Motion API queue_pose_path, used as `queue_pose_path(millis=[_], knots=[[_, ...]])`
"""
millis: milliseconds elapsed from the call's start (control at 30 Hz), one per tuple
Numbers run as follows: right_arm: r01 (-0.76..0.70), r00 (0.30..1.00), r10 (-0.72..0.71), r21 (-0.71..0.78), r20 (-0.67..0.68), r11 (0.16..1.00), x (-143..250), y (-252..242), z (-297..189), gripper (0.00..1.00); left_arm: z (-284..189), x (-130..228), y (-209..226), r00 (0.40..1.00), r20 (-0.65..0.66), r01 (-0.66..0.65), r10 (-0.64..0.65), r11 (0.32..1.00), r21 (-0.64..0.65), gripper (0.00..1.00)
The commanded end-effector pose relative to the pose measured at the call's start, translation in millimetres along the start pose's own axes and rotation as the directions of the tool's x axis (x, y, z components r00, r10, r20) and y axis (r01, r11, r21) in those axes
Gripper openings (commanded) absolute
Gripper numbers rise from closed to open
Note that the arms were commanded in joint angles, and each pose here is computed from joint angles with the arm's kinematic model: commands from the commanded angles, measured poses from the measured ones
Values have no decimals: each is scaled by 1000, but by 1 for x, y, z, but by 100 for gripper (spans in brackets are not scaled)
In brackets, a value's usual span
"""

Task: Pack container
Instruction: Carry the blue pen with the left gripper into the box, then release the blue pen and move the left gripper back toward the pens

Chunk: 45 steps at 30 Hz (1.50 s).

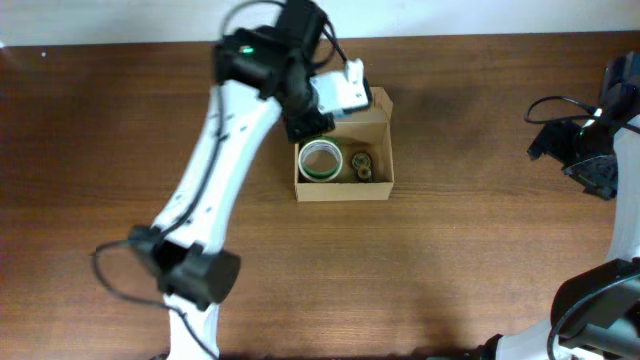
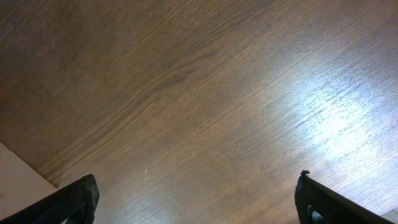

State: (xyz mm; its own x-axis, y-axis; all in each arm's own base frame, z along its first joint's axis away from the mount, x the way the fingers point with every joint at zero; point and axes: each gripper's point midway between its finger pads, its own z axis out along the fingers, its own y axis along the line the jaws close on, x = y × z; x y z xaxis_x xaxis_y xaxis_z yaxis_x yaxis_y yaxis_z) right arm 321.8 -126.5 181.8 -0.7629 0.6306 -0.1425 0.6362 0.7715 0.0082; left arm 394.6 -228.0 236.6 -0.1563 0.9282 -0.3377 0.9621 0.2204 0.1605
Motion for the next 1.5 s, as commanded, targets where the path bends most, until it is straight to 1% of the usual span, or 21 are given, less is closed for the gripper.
queue_pose_path(millis=[0,233,400,600,767,800,833,867,900,933,967,1000,1033,1100,1167,1233,1300,1367,1400,1433,1467], knots=[[-7,1000,7,3,-12,1000,0,-2,4,99,47,4,-5,995,-66,-66,71,995,79,2],[-7,1000,7,3,-12,1000,0,-2,4,99,111,8,-28,987,-133,-61,93,973,221,2],[-7,1000,7,3,-12,1000,0,-2,4,99,131,5,-42,982,-155,-65,109,962,264,2],[-7,1000,7,2,-12,1000,0,-2,4,99,152,18,-59,973,-199,-52,119,948,315,2],[-7,1000,7,3,-12,1000,0,-2,4,99,161,28,-59,964,-246,-21,97,955,297,2],[-7,1000,7,2,-12,1000,0,-2,4,99,161,27,-57,965,-248,-12,86,958,288,4],[-7,1000,7,2,-12,1000,0,-2,4,99,161,27,-56,965,-249,-5,78,960,281,9],[-7,1000,7,3,-12,1000,0,-2,4,99,162,27,-55,966,-252,5,67,961,275,17],[-7,1000,7,3,-12,1000,0,-2,4,99,161,27,-55,965,-257,17,55,963,269,23],[-7,1000,7,3,-12,1000,0,-2,4,99,161,27,-55,965,-259,27,44,964,264,24],[-7,1000,7,2,-12,1000,0,-2,4,99,158,25,-53,967,-252,26,41,966,257,24],[-7,1000,7,3,-12,1000,0,-2,4,99,155,23,-50,968,-250,33,27,972,234,29],[-7,1000,7,3,-12,1000,0,-2,4,99,144,19,-41,969,-248,59,-14,983,176,42],[-7,1000,7,3,-12,1000,0,-2,4,99,127,12,-35,975,-222,55,-24,989,134,44],[-7,1000,7,3,-12,1000,0,-2,4,99,102,4,-29,982,-182,70,-54,994,82,53],[-7,1000,7,3,-12,1000,0,-2,4,99,71,-4,-19,985,-134,109,-109,994,-3,55],[-7,1000,7,3,-12,1000,0,-2,4,99,37,-6,-4,982,-92,155,-165,981,-114,55],[-7,1000,7,3,-12,1000,0,-2,4,99,-6,0,18,966,-36,238,-255,936,-260,56],[-7,1000,7,3,-12,1000,0,-2,4,99,-29,6,28,952,7,292,-306,901,-321,57],[-7,1000,7,3,-12,1000,0,-2,4,99,-48,12,37,936,49,341,-348,867,-365,60],[-7,1000,7,3,-12,1000,0,-2,4,99,-70,22,46,913,97,399,-395,823,-405,61]])
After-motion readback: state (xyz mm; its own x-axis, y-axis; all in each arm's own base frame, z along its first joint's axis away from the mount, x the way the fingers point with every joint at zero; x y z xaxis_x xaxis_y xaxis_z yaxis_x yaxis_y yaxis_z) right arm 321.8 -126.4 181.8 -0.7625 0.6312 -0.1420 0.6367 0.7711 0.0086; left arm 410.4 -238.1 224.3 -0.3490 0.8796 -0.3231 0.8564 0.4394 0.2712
